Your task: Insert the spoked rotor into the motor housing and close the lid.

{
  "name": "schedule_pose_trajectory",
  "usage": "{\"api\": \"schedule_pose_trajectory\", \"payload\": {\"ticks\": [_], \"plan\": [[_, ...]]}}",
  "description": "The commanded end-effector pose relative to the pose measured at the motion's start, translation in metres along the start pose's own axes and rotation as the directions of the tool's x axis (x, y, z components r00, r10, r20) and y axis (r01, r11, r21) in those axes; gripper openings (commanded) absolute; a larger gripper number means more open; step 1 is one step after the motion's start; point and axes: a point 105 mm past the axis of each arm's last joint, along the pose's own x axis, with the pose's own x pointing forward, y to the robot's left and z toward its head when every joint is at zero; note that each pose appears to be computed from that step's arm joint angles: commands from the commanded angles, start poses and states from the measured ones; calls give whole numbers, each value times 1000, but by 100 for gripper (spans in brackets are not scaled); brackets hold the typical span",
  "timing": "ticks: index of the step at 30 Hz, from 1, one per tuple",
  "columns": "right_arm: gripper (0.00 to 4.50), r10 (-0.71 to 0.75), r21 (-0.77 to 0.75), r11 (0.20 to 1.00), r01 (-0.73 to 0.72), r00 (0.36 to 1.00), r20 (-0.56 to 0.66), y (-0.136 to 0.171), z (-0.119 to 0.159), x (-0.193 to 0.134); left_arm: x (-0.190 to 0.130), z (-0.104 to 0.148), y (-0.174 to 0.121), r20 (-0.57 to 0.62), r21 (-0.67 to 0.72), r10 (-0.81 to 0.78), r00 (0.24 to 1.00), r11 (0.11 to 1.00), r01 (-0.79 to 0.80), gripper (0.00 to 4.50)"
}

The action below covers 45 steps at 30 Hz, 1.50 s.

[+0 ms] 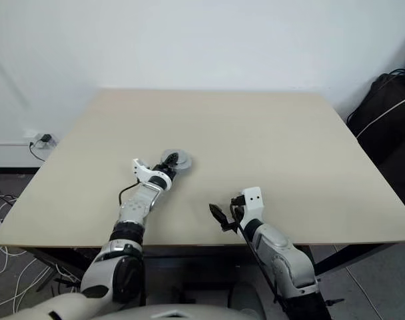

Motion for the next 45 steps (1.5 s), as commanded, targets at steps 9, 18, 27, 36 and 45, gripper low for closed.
{"api": "schedule_pose_trajectory", "payload": {"ticks": [9, 18, 27, 36, 45], "plan": [[450, 7, -78, 997, 0, 995, 100, 3, 16, -2, 14, -5, 14, -2, 68, 171, 985, 983, -170, 210], [450, -15, -66, 998, 21, 995, 95, 1, 14, -1, 1, -8, 43, -51, 119, 274, 960, 956, -267, 367], [450, -21, -53, 998, 25, 997, 72, 1, 8, -1, -63, -11, 81, -180, 242, 356, 917, 919, -310, 448], [450, -50, -22, 998, 51, 998, 27, -4, 2, -1, -128, -21, 69, -215, 461, 298, 930, 871, -173, 448], [450, -233, -158, 950, 271, 946, 224, -26, 21, -11, -146, -24, 37, 30, 880, 95, 995, 469, -71, 448]]}}
